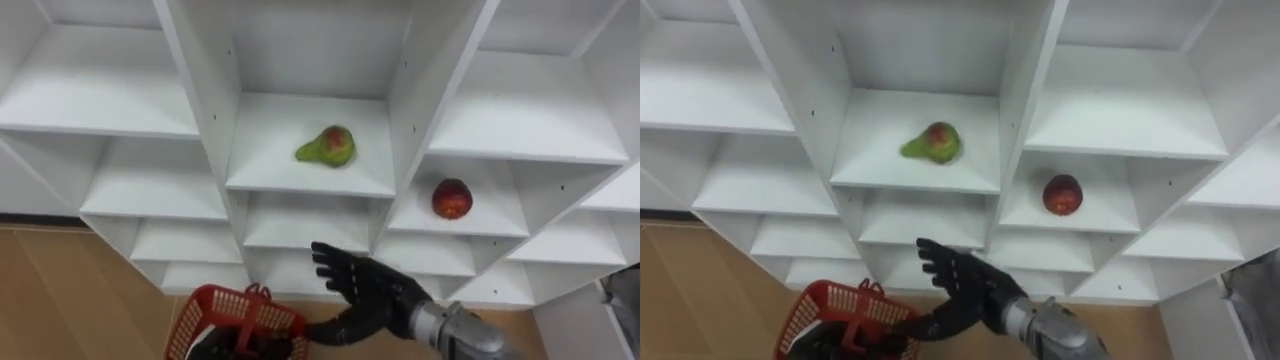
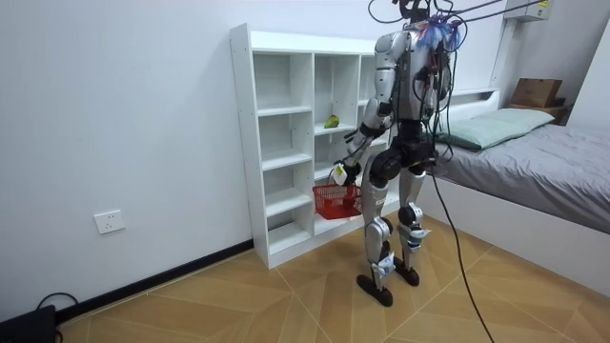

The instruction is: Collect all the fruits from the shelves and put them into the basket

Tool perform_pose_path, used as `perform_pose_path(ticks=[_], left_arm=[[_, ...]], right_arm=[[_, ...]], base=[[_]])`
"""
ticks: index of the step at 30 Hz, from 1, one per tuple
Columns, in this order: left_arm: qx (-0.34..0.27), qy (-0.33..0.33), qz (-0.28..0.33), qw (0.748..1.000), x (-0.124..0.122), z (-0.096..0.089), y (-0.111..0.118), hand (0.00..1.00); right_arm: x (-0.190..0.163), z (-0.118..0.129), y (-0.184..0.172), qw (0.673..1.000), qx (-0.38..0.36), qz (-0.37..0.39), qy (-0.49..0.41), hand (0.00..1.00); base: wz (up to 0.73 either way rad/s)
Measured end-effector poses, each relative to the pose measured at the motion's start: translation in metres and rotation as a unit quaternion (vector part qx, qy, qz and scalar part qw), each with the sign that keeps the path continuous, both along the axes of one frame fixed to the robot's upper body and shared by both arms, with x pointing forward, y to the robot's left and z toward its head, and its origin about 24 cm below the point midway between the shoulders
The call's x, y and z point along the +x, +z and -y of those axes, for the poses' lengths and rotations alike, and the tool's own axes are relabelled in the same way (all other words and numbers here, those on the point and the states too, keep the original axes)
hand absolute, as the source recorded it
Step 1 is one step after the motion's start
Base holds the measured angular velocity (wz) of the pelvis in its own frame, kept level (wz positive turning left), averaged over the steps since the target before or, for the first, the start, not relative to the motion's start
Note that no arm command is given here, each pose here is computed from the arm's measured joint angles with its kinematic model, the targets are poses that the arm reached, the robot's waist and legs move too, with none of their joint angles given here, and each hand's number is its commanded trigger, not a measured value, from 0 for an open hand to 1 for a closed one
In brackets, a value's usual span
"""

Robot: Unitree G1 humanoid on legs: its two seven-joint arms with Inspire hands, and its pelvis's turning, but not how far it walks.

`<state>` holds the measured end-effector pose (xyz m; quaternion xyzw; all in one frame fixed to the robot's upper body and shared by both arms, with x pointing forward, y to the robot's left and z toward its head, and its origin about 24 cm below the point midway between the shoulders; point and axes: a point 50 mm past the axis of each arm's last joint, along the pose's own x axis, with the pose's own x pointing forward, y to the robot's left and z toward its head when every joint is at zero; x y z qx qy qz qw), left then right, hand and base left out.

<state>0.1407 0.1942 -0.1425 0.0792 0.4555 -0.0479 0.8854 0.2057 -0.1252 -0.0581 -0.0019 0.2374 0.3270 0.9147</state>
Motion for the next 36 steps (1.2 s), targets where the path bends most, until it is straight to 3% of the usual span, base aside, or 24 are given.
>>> perform_pose_path(ticks=[9,25,36], left_arm=[[-0.004,0.008,0.019,1.0,-0.004,-0.007,0.003,1.0],[-0.003,0.037,0.013,0.999,-0.018,-0.019,0.001,1.0],[0.02,0.012,0.007,1.0,-0.023,-0.027,0.001,1.0]], right_arm=[[0.011,-0.005,0.034,0.992,-0.049,0.114,0.021,0.0],[0.029,0.008,0.066,0.971,-0.073,0.222,-0.055,0.0],[0.049,0.006,0.093,0.939,-0.125,0.313,-0.069,0.0]], base=[[0.0],[0.0],[0.11]])
